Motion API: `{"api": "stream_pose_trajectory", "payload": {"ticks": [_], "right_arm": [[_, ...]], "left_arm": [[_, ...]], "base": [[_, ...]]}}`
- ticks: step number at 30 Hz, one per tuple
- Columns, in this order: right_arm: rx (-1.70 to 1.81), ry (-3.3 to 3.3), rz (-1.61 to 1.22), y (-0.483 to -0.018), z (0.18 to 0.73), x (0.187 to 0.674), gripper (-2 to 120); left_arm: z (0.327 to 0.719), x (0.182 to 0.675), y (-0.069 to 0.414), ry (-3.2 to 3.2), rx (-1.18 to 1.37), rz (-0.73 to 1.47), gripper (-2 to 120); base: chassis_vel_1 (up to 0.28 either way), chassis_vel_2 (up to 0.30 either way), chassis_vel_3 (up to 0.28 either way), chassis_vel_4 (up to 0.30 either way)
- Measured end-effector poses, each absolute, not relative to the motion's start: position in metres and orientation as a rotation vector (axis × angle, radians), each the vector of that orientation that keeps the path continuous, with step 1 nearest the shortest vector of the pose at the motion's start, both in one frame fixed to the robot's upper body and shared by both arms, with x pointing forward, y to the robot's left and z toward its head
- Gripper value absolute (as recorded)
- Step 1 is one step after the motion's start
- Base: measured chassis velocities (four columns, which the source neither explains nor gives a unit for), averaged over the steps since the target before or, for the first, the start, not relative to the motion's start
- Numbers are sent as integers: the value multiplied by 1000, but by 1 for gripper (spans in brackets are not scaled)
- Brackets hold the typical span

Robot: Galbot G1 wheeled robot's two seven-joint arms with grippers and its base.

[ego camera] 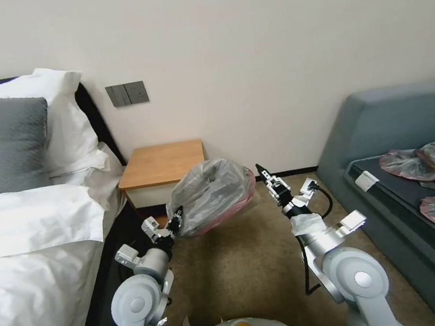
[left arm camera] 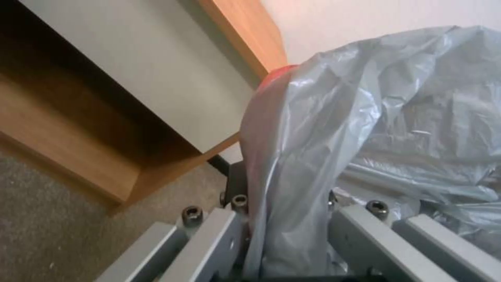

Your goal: Pick up the garbage bag from the table and place it over the trash can.

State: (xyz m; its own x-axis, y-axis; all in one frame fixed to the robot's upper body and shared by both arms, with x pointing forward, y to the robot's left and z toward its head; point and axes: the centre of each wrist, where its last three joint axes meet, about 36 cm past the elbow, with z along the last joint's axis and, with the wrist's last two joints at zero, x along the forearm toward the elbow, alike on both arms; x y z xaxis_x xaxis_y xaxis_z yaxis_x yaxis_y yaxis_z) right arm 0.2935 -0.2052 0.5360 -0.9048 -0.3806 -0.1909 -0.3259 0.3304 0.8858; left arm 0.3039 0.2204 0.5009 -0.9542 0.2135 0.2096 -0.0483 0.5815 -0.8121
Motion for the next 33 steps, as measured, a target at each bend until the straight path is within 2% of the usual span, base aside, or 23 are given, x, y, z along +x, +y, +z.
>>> {"api": "stream_pose_trajectory", "payload": {"ticks": [9,11,14,16,22,24,25,29,30,33], "right_arm": [[663,-2502,-1654,-201,530,299,82],[663,-2501,-1655,-200,530,299,85],[662,-2501,-1652,-198,529,299,98],[662,-2502,-1652,-198,529,299,99],[671,-2499,-1652,-195,529,299,86],[673,-2496,-1657,-194,528,298,72],[673,-2496,-1657,-194,528,298,72],[674,-2493,-1659,-192,528,298,56],[674,-2493,-1659,-192,528,298,56],[668,-2498,-1653,-192,526,300,41]], "left_arm": [[501,305,220,-2531,-139,1318,4],[502,305,220,-2531,-140,1318,4],[502,306,220,-2533,-143,1318,4],[502,306,220,-2533,-144,1318,4],[502,306,220,-2534,-145,1317,4],[502,306,220,-2534,-145,1317,4],[502,306,220,-2534,-145,1317,4],[502,306,220,-2536,-144,1313,4],[502,306,220,-2536,-144,1313,4],[502,306,220,-2537,-145,1311,4]], "base": [[0,0,0,0],[0,0,0,0],[0,0,0,0],[0,0,0,0],[0,0,0,0],[0,0,0,0],[0,0,0,0],[0,0,0,0],[0,0,0,0],[0,0,0,0]]}}
